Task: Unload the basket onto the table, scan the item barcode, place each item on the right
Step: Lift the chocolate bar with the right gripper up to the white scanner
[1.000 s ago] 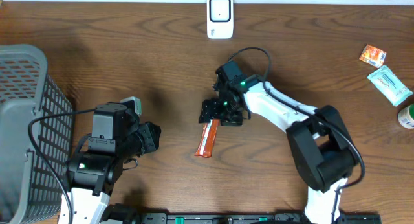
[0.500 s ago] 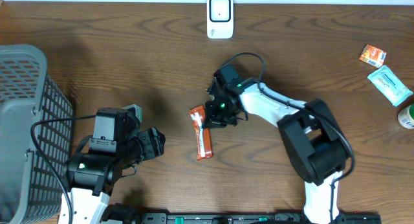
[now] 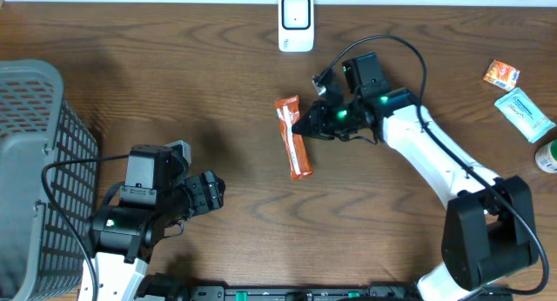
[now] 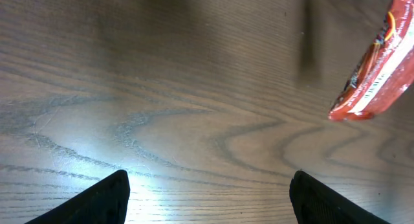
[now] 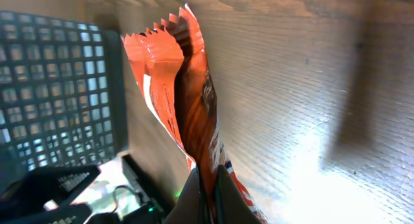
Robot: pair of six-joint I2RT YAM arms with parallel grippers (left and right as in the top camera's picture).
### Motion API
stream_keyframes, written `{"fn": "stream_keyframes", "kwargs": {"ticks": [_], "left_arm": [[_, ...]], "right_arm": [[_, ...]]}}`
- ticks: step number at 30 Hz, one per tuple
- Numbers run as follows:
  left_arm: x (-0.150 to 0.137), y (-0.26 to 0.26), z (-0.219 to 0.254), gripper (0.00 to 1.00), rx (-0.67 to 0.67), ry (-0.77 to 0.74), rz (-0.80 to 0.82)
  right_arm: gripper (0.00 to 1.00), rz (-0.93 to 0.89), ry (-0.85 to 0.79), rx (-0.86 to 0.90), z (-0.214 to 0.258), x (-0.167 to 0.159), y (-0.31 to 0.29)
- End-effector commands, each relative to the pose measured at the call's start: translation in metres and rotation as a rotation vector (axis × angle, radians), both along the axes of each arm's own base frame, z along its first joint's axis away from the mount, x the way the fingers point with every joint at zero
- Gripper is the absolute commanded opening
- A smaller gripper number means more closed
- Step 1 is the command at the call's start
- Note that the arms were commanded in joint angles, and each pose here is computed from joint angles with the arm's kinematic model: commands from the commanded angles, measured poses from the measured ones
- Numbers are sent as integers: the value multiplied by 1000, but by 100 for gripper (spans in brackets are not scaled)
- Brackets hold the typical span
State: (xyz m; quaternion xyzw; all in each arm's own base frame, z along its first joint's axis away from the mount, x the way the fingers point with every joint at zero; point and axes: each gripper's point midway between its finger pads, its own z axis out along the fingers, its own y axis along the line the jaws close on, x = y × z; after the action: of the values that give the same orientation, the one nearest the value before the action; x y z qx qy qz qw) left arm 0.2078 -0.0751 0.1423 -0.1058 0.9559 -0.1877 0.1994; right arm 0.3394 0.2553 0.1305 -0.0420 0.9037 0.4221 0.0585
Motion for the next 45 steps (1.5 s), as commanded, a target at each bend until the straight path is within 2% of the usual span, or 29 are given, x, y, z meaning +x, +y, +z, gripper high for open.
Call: {"fn": "stream_keyframes", "kwargs": {"ticks": [1, 6, 8, 12, 17, 19, 23, 26, 29, 37, 40, 45], "left_arm": [[1, 3, 2, 80, 12, -10, 9], [1, 3, 2, 80, 12, -10, 9], [1, 3, 2, 80, 12, -10, 9], [1, 3, 2, 81, 12, -11, 9], [1, 3, 2, 81, 12, -11, 9], [1, 3, 2, 81, 12, -10, 9], [1, 3, 2, 81, 12, -11, 9], [1, 3, 2, 81, 12, -10, 9], [1, 3, 2, 81, 12, -11, 9], [1, 3, 2, 81, 12, -10, 9], [1, 3, 2, 81, 12, -11, 9], [1, 3, 2, 82, 12, -11, 9]], "right_arm": [[2, 35, 12, 95, 17, -4, -1], [1, 63, -3, 219, 37, 1, 0], [1, 36, -27, 245, 44, 12, -6], [2, 12, -199, 290, 64, 44, -15], [1, -48, -200, 413, 97, 63, -17], [1, -30, -293, 445, 112, 71, -17], [2, 51, -668, 439, 143, 88, -16], [2, 17, -916, 332, 152, 111, -22], [1, -100, -1049, 157, 148, 140, -35], [2, -336, -1298, -232, 165, 184, -64], [1, -379, -1409, -341, 180, 193, -62], [1, -365, -1501, -450, 184, 219, -48]]}}
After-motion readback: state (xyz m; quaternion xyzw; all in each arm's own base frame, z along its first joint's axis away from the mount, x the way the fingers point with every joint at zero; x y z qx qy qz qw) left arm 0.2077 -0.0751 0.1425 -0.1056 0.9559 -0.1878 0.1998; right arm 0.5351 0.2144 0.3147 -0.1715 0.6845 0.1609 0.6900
